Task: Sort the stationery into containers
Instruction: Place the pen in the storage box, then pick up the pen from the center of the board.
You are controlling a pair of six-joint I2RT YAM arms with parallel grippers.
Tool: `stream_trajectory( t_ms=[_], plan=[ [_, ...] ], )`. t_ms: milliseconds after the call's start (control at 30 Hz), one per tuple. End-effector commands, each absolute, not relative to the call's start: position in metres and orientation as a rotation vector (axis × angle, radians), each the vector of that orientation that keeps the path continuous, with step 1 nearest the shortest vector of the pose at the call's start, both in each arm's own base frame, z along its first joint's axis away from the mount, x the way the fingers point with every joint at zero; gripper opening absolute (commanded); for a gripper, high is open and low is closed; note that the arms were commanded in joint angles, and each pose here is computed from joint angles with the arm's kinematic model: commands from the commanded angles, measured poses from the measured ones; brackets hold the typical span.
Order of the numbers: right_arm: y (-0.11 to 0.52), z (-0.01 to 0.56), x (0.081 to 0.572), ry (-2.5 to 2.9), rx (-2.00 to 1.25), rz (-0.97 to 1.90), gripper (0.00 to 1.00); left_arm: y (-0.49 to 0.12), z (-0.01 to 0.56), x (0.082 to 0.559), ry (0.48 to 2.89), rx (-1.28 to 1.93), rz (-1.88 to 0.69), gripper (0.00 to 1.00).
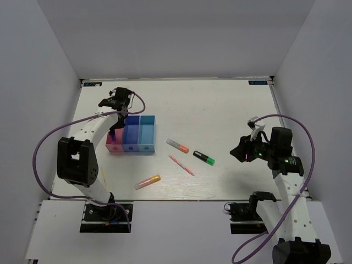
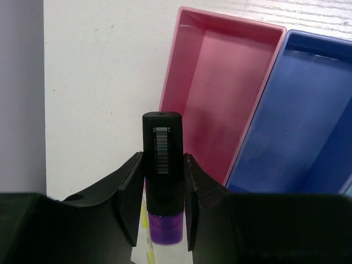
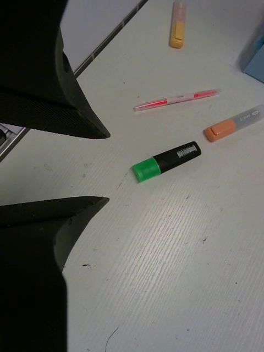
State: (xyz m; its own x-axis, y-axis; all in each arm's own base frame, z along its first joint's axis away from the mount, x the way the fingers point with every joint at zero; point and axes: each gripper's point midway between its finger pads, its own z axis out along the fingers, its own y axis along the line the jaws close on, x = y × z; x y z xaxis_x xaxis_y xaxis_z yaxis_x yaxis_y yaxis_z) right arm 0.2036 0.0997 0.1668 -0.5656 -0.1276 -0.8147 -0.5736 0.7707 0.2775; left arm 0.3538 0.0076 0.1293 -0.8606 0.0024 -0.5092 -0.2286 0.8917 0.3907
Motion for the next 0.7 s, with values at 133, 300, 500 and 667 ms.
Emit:
stream_trajectory(
  t_ms=[133, 300, 500, 667],
  plan=[
    [0.103, 0.164, 0.204, 2.106, -0.551, 0.688, 0.51, 0.002, 0.125, 0.370, 2.516, -0.148, 0.573, 0.23],
    [0.103, 0.163, 0.205, 2.112, -0.546, 0.690, 0.54, 0.001, 0.118, 0.368, 2.525, -0.160, 0.566, 0.49],
    [0.102, 0.163, 0.205, 2.111, -0.544, 0.685, 0.61, 0.003, 0.125, 0.364, 2.513, -0.170, 0.563, 0.65],
    [0.101, 0.163, 0.205, 2.107, -0.545, 0.677, 0.57, -0.003, 0.148, 0.360, 2.478, -0.206, 0.514, 0.45]
  ],
)
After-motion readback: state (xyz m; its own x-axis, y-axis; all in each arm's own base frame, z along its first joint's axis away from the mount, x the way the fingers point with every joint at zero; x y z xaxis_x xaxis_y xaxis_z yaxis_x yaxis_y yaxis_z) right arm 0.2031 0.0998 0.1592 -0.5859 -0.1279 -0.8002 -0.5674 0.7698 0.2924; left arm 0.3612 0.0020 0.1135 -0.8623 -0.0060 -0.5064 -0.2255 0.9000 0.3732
